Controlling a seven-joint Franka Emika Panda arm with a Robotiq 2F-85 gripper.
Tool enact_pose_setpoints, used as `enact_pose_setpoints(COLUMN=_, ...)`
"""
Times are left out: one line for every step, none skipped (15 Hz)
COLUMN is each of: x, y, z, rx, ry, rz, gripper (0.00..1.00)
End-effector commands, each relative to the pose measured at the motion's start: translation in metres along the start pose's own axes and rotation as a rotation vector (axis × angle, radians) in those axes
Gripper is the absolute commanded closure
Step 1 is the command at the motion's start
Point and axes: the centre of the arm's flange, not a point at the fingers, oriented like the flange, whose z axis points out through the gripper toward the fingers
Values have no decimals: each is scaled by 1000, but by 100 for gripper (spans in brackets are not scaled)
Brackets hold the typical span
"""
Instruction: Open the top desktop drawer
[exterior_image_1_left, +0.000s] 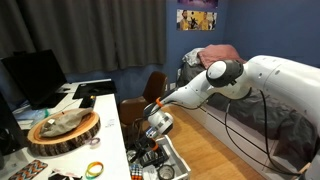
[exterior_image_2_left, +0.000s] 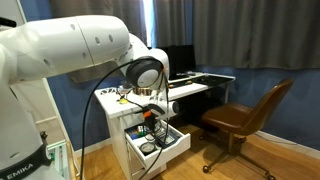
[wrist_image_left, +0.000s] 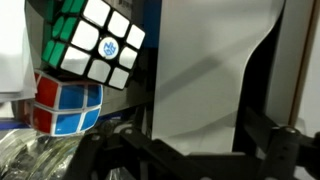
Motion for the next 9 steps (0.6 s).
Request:
enact_pose_setpoints(x=5, y=1, z=14, rx=56, ry=-14, rz=13, gripper=0)
enact_pose_setpoints(x=5, y=1, z=19, rx=61, ry=-22, rz=9, gripper=0)
enact_pose_setpoints(x=5, y=-1, z=24, rx=104, ry=-44, rz=-11, gripper=0)
enact_pose_setpoints(x=6, y=1, z=26, rx=109, ry=-47, rz=-19, gripper=0)
enact_pose_setpoints(x=7, y=4, z=26, rx=128, ry=-45, rz=-12, gripper=0)
enact_pose_setpoints(x=8, y=7, z=26, rx=130, ry=-40, rz=-13, gripper=0)
enact_pose_setpoints(x=10, y=8, z=27, rx=110, ry=-21, rz=7, gripper=0)
enact_pose_setpoints(x=11, y=8, z=29, rx=95, ry=-8, rz=3, gripper=0)
enact_pose_setpoints(x=12, y=8, z=31, rx=64, ry=4, rz=-4, gripper=0)
